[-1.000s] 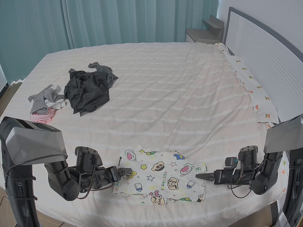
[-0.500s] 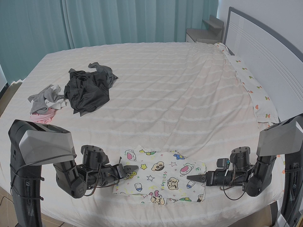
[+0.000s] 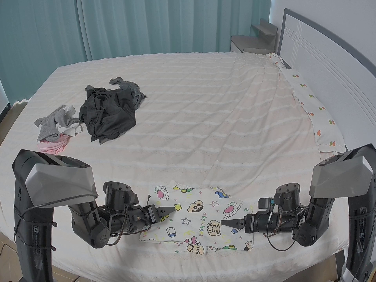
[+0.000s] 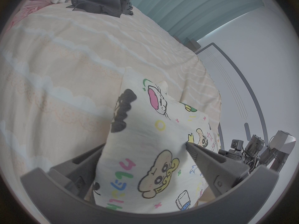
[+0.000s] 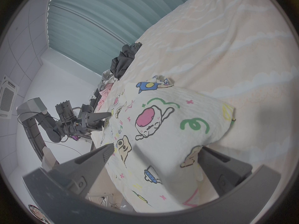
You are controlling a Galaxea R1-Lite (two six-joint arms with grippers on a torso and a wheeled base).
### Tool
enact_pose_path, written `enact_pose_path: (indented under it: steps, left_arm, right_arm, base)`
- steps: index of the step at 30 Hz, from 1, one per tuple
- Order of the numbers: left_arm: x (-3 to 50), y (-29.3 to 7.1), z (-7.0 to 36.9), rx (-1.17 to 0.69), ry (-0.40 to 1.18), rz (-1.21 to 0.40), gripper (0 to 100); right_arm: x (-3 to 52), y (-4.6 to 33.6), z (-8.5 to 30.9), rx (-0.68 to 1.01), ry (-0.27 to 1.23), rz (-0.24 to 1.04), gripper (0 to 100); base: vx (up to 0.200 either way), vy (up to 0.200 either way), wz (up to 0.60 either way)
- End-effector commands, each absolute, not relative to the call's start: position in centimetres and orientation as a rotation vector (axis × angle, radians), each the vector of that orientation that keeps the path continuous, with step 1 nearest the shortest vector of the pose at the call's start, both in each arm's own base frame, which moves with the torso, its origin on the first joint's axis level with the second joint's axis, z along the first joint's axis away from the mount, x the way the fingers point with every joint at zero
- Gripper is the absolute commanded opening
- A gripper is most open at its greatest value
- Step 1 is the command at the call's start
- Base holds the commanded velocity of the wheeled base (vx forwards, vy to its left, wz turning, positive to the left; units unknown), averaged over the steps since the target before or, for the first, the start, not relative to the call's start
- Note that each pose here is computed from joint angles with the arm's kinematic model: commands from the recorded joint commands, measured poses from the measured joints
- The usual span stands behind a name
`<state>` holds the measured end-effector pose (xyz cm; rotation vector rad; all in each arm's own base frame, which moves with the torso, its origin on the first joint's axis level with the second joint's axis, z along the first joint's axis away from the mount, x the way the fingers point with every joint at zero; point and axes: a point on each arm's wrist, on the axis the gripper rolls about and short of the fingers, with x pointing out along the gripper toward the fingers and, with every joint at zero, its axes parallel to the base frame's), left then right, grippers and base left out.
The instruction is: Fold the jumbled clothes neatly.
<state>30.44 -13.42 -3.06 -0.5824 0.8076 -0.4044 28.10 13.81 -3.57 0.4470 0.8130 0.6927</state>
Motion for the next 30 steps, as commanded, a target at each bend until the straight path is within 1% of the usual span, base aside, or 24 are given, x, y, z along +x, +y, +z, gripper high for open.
enact_pose_path:
  steps: [1, 8, 17, 29, 30]
  left_arm:
    - [30.2, -13.6, -3.0, -0.579, 0.81, -0.412, 0]
    - [29.5, -13.4, -3.2, -0.575, 0.839, -0.409, 0]
    - [28.9, -13.2, -2.0, -0.577, 0.827, -0.417, 0]
    - [29.3, -13.5, -1.6, -0.57, 0.854, -0.404, 0]
    - [29.3, -13.5, -1.5, -0.57, 0.85, -0.404, 0]
  right_arm:
    - [28.1, 14.0, -3.7, 0.445, 0.815, 0.697, 0]
    - [28.1, 14.0, -3.6, 0.445, 0.814, 0.698, 0]
    - [28.0, 14.5, -3.5, 0.457, 0.817, 0.709, 0]
    - [28.1, 14.6, -3.5, 0.466, 0.82, 0.707, 0]
    - [28.1, 14.6, -3.5, 0.466, 0.818, 0.708, 0]
  base:
    - [0.0, 0.0, 0.0]
    - [0.0, 0.0, 0.0]
    - [0.0, 0.0, 0.0]
    - [0.0, 0.0, 0.0]
    - [0.0, 0.2, 0.0]
